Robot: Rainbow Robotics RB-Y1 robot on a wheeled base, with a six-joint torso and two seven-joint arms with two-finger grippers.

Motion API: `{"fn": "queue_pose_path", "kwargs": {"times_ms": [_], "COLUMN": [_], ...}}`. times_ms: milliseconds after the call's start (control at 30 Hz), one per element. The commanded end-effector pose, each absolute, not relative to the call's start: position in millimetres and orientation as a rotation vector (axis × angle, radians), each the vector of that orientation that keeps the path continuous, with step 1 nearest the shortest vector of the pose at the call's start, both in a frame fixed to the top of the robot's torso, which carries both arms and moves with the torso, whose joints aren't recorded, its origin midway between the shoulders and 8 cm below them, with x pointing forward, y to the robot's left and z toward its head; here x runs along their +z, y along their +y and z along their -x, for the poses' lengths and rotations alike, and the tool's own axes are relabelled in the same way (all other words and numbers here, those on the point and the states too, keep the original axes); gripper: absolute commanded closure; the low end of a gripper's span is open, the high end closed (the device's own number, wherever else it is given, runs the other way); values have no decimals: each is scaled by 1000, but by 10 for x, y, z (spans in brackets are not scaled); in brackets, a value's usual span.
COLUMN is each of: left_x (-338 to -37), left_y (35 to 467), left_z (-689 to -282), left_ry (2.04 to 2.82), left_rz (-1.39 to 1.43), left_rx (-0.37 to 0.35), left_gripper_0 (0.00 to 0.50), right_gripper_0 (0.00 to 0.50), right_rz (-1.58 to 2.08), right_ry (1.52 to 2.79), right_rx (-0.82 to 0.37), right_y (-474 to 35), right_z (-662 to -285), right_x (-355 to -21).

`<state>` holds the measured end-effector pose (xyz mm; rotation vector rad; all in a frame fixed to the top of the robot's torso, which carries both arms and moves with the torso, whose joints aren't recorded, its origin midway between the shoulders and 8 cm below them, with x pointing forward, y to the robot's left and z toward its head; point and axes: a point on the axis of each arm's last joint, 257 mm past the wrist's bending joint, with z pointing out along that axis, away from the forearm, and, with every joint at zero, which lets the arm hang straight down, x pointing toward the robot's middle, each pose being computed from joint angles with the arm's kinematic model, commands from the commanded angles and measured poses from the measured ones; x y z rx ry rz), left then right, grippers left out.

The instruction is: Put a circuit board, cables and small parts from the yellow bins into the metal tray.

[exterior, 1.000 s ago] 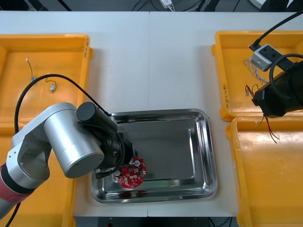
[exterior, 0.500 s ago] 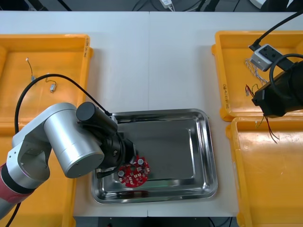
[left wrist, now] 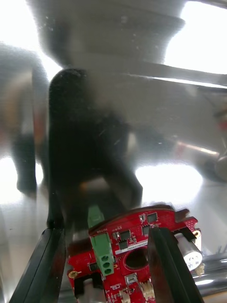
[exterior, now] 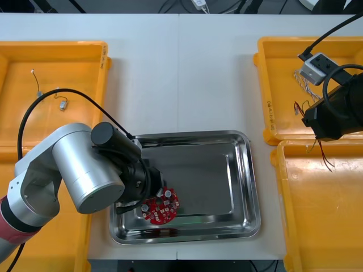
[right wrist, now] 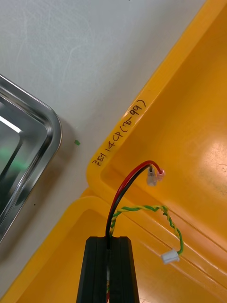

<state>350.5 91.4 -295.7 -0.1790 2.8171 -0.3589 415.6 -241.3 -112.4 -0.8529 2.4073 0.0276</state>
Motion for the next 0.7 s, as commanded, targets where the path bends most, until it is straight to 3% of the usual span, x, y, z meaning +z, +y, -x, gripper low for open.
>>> {"fn": "queue_pose_path", "kwargs": {"times_ms": [33,300,700], "left_x": [-2703,-2369,-1750], "left_y": [714,751,1010], "left_z": [-3479,-3568,-3932], "left_ry": [2783,2767,2681], "left_rz": [204,153,129], "left_rx": [-457,-454,-447], "left_gripper_0": [0,0,0], "right_gripper_0": [500,500,500], "right_rz": [931,931,978], "right_ry": [2330,2331,2314], "right_rx": [-4,-1,49], "right_y": [-2285,-2285,-2161], "right_z": [-4190,-4185,-4129], "right_x": [-965,-968,-936]}}
